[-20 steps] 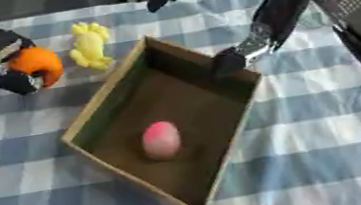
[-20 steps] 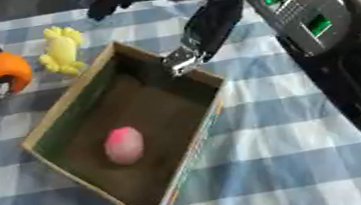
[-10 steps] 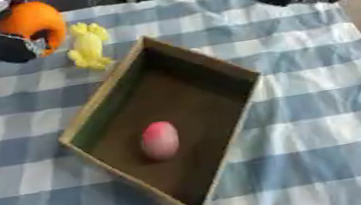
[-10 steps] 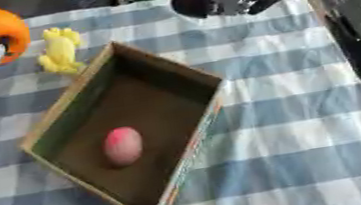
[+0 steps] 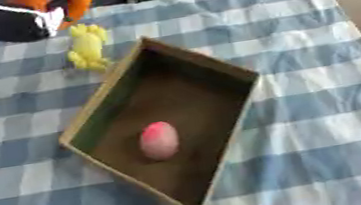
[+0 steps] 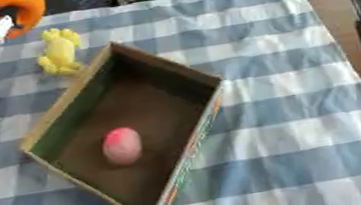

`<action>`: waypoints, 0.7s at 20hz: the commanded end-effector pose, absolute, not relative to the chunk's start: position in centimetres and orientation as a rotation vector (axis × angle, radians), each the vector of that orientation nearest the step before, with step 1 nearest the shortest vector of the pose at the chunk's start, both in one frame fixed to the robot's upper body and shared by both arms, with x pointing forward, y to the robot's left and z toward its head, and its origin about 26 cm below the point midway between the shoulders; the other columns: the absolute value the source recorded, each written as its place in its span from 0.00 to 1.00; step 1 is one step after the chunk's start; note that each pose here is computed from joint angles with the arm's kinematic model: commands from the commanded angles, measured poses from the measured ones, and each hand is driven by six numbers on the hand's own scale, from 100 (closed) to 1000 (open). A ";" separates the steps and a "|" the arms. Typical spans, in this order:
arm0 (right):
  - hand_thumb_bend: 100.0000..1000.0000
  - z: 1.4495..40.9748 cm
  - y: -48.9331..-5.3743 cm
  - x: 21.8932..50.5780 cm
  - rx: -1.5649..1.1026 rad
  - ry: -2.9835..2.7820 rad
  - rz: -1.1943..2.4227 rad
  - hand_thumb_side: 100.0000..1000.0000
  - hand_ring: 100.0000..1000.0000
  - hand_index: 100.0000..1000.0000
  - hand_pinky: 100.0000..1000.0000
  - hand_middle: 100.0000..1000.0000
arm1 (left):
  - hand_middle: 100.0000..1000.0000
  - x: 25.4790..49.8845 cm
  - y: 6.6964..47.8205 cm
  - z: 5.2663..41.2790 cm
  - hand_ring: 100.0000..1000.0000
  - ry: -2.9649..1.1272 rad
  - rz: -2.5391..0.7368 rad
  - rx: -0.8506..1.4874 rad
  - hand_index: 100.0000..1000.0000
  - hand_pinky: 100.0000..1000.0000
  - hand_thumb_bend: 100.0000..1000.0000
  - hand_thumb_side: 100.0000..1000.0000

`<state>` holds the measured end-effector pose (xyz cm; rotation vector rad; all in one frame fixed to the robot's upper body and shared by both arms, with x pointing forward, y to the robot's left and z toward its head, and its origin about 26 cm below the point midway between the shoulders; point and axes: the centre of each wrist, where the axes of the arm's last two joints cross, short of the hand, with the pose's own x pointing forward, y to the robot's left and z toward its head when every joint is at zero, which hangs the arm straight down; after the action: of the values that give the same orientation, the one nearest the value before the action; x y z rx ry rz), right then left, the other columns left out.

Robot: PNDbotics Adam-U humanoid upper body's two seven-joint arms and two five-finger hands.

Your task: Pick up objects on the table and place them in the box.

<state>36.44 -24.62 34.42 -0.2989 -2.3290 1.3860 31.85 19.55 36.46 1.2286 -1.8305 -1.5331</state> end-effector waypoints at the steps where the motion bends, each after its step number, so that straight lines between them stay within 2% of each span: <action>1: 0.12 35.5 -25.0 35.5 -0.309 -2.392 1.281 0.88 0.80 0.88 0.86 0.70 | 0.39 29.8 18.7 37.2 0.45 -1.906 -1.556 1.191 0.62 0.18 0.00 0.26; 2: 0.03 35.5 -25.1 35.4 -0.299 -2.404 1.241 0.87 0.80 0.88 0.88 0.71 | 0.39 29.6 18.4 37.0 0.44 -1.915 -1.572 1.158 0.62 0.18 0.00 0.26; 3: 0.00 35.5 -25.2 35.2 -0.292 -2.414 1.205 0.86 0.81 0.88 0.89 0.71 | 0.39 29.4 18.0 36.8 0.44 -1.925 -1.584 1.122 0.62 0.18 0.00 0.26; 6: 0.00 35.4 -25.5 34.9 -0.268 -2.435 1.097 0.78 0.80 0.88 0.90 0.71 | 0.39 29.3 16.9 36.3 0.44 -1.951 -1.610 1.022 0.62 0.18 0.00 0.26; 14: 0.00 35.3 -25.4 34.0 -0.274 -2.475 0.914 0.80 0.79 0.87 0.89 0.69 | 0.40 30.0 14.8 34.0 0.45 -1.877 -1.745 0.959 0.63 0.19 0.00 0.23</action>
<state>34.74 -25.34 34.34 -0.2551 -2.4350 0.9274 30.19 14.85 33.67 0.9323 -1.8812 -1.7280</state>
